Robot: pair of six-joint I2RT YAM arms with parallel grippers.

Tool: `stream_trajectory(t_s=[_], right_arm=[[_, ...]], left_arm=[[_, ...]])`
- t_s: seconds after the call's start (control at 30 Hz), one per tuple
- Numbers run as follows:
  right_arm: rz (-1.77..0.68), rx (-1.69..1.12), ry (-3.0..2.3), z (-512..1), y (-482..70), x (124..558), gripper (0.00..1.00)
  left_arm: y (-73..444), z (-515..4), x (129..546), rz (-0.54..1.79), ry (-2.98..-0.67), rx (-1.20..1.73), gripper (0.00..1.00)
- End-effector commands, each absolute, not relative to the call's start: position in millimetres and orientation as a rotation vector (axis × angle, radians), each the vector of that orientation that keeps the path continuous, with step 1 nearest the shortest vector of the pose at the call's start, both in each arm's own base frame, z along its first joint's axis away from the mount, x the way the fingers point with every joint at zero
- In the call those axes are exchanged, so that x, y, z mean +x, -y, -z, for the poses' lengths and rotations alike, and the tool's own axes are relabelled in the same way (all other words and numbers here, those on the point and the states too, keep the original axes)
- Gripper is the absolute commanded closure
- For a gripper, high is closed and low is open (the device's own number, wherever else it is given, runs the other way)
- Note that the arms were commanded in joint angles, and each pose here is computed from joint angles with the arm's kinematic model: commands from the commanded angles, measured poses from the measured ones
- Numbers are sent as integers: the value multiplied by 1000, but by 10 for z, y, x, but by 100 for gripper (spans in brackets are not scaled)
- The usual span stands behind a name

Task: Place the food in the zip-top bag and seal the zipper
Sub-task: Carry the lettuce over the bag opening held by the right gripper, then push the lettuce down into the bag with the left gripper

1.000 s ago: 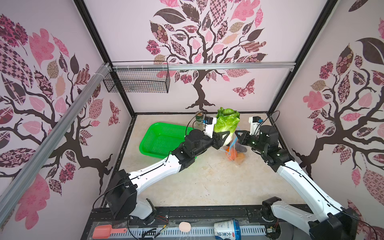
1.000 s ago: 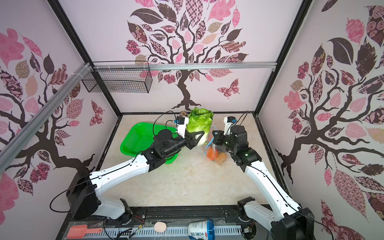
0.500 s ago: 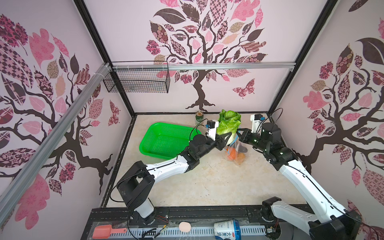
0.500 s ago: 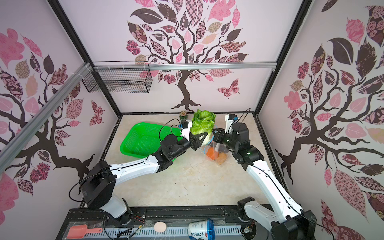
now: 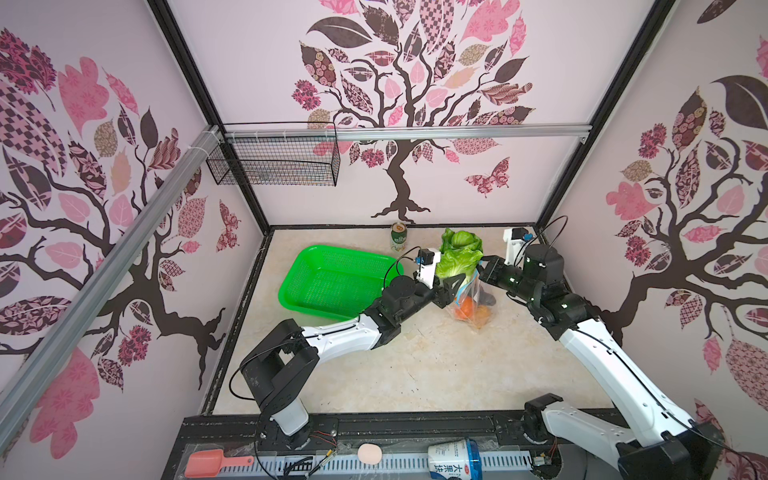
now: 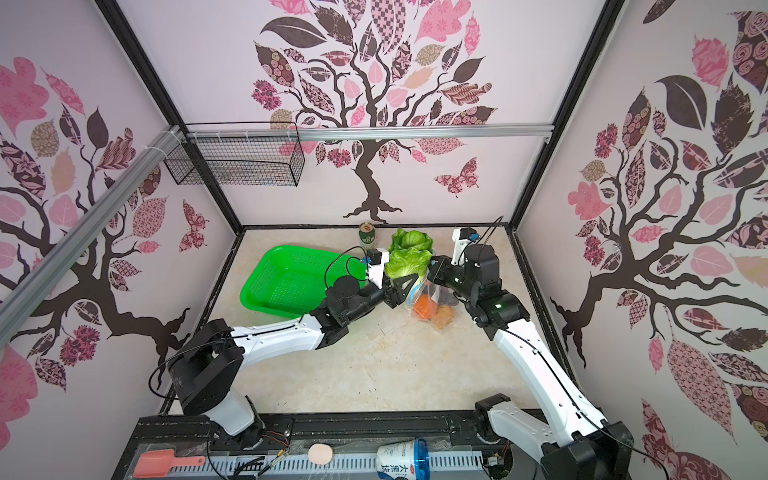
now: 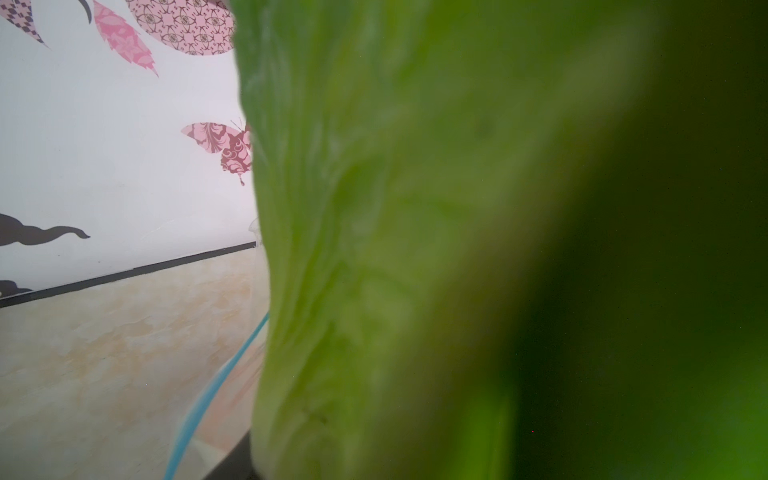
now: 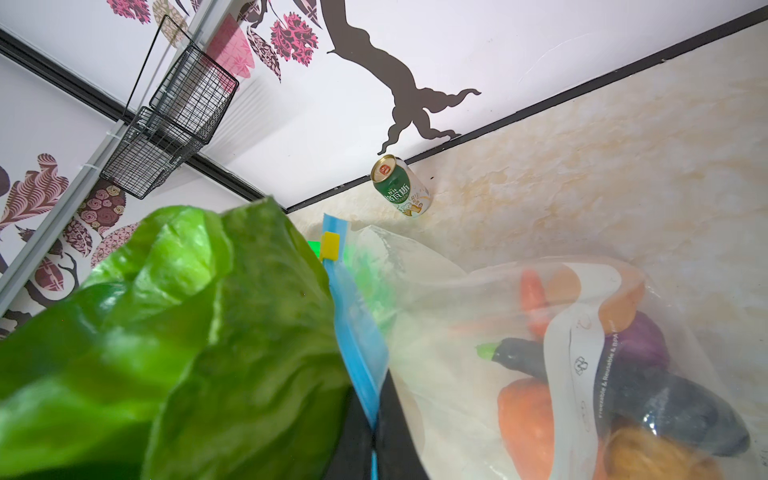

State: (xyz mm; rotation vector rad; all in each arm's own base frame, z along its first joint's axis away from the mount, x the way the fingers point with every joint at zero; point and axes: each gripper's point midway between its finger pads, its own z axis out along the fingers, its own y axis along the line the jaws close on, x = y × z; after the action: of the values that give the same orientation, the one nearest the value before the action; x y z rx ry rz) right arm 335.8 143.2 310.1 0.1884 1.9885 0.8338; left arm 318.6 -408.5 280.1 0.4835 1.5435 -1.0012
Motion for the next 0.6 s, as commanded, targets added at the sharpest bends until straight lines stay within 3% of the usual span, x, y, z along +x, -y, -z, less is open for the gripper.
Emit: stream_trajectory(t_s=[0.0, 0.17, 0.23, 0.57], right_arm=[[-844, 186, -1910, -3381, -1401, 3377, 100], [-843, 192, -1915, -3334, -1354, 3393, 100], [-883, 203, -1905, -3323, -1312, 3411, 100], [-1191, 216, -1828, -3254, -1206, 3494, 100]], left_arm=[[4131, -2628, 3092, 978, -1596, 555, 31], [4144, -2643, 3037, 986, -1615, 588, 17], [4148, -2653, 3029, 988, -1623, 594, 2], [4195, -2633, 3062, 973, -1665, 609, 1]])
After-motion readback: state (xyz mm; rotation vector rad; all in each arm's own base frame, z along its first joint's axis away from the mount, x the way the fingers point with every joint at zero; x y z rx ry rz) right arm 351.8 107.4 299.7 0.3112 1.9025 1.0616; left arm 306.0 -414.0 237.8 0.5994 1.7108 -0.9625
